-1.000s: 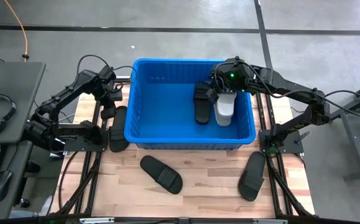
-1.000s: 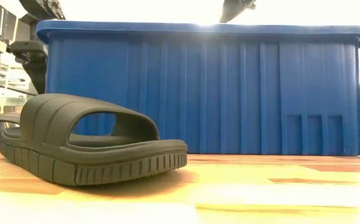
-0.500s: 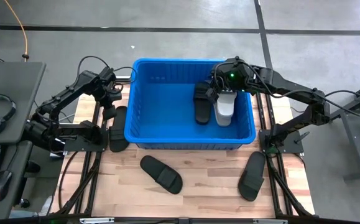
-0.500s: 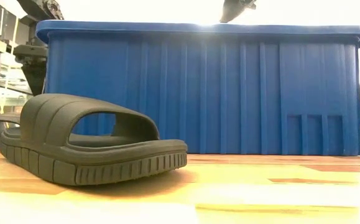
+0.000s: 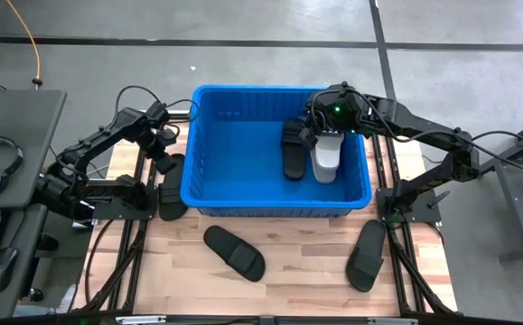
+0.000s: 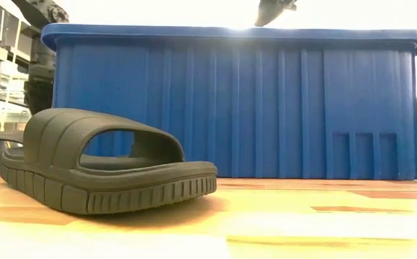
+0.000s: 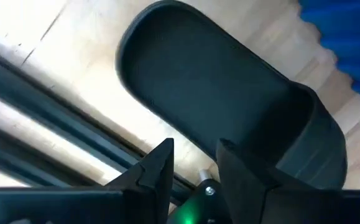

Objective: Pick and place slides into bin
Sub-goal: Put the left black slide into the blue bin

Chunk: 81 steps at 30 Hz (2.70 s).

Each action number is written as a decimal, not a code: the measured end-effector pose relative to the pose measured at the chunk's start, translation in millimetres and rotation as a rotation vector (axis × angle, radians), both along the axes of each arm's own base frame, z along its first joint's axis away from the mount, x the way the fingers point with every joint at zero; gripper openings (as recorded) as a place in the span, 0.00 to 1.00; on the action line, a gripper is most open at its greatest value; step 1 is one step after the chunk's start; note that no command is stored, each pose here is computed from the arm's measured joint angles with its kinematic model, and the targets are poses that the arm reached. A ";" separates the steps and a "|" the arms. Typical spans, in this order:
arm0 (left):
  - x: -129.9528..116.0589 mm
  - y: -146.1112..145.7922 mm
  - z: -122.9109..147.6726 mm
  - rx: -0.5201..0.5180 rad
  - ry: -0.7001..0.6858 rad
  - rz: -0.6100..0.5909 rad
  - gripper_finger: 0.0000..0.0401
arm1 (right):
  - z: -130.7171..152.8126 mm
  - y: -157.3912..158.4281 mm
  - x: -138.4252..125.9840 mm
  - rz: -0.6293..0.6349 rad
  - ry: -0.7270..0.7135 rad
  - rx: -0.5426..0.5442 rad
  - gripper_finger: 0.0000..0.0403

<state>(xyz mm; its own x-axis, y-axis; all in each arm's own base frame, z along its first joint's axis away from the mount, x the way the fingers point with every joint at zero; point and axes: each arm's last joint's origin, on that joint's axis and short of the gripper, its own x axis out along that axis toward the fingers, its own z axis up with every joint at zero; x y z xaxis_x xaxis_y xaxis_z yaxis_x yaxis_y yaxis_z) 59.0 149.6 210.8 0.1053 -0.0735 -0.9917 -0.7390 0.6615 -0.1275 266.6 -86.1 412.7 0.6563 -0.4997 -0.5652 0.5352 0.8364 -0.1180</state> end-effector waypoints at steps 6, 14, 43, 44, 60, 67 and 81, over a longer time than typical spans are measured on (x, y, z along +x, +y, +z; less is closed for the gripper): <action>-3.7 2.5 -0.2 0.057 0.138 0.097 0.28 | -0.1 0.1 0.0 0.001 0.000 0.000 0.26; -12.0 5.3 1.3 0.192 0.417 0.255 0.28 | -0.1 0.0 0.0 0.001 0.000 0.000 0.26; -17.5 -7.5 -5.0 0.082 0.506 0.178 0.28 | 3.0 -1.3 1.6 -0.004 -0.013 -0.050 0.26; -15.9 -7.1 -5.6 0.067 0.458 0.161 0.28 | 3.0 -1.3 1.6 -0.003 -0.013 -0.050 0.26; -0.6 4.6 -23.1 -0.124 0.120 -0.076 0.28 | 3.1 -1.2 1.6 -0.008 -0.018 -0.044 0.26; 5.9 6.4 -28.8 -0.199 -0.083 -0.226 0.28 | 3.0 -1.2 1.6 -0.012 -0.022 -0.038 0.26; 9.8 1.8 -25.6 -0.234 -0.304 -0.390 0.28 | 3.0 -1.3 1.6 -0.012 -0.022 -0.038 0.26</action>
<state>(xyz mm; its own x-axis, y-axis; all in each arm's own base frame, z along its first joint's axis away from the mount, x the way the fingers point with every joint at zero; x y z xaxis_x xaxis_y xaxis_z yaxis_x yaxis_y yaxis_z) 68.8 151.4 185.2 0.3052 -0.3797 -0.8734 -0.3513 0.8076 -0.4738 268.2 -87.4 415.7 0.6623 -0.5284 -0.5312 0.5482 0.8250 -0.1373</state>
